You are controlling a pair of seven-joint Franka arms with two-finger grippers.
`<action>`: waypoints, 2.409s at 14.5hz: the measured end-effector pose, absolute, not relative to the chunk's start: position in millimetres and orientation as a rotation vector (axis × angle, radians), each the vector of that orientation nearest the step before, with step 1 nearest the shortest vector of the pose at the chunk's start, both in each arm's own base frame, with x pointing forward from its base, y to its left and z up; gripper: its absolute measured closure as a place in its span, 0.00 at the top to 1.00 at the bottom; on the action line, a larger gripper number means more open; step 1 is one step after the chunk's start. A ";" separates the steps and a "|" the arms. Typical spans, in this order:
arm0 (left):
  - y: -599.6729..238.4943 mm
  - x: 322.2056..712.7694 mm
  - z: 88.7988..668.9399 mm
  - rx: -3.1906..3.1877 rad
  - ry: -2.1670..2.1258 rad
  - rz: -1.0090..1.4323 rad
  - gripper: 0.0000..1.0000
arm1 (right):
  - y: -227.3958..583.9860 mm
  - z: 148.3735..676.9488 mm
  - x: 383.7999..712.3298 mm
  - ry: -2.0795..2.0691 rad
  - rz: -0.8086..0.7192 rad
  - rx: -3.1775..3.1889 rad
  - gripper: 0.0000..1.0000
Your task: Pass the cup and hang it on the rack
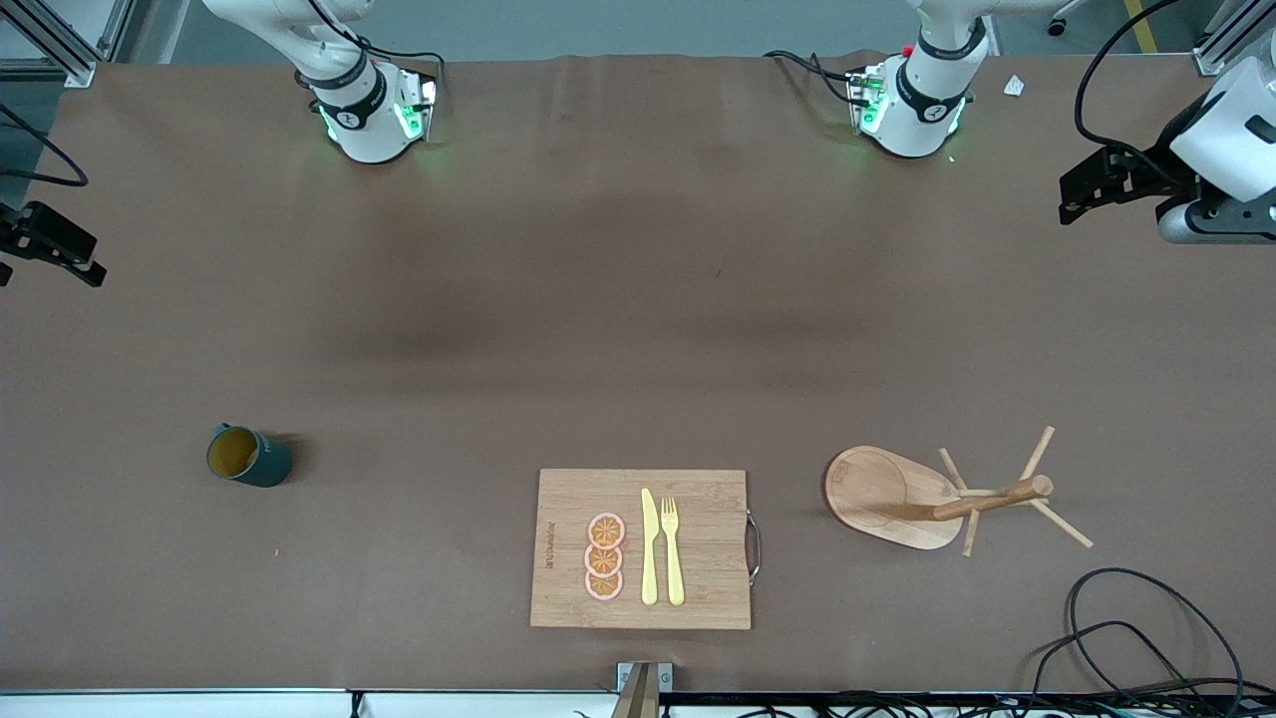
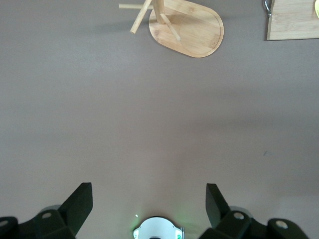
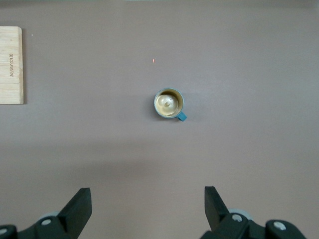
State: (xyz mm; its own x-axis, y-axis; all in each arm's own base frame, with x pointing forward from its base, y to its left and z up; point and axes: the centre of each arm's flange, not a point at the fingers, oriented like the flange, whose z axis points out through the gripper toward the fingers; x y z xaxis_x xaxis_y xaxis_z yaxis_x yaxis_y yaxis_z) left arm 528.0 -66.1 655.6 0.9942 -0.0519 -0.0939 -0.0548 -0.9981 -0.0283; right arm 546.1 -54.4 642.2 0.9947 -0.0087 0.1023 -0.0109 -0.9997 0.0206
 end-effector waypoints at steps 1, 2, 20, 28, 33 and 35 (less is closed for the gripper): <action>-66.1 528.0 655.6 -3.106 0.083 0.145 1.00 | -54.5 642.2 546.1 -0.016 0.160 3.116 1.00; -66.0 528.0 655.7 -3.106 0.083 0.145 1.00 | -54.5 642.2 546.1 -0.016 0.160 3.116 1.00; -65.1 531.8 654.8 -3.109 0.080 0.131 1.00 | -59.8 391.9 652.6 -0.056 -0.108 3.151 1.00; -63.2 532.0 655.1 -3.109 0.074 0.130 1.00 | -60.8 280.5 676.7 -0.099 -0.080 3.166 1.00; -62.8 532.1 655.1 -3.109 0.078 0.130 1.00 | -63.7 243.2 679.2 -0.100 -0.078 3.156 0.78; -62.3 532.2 654.9 -3.109 0.110 0.131 1.00 | -63.1 242.7 679.7 -0.095 -0.077 3.156 0.54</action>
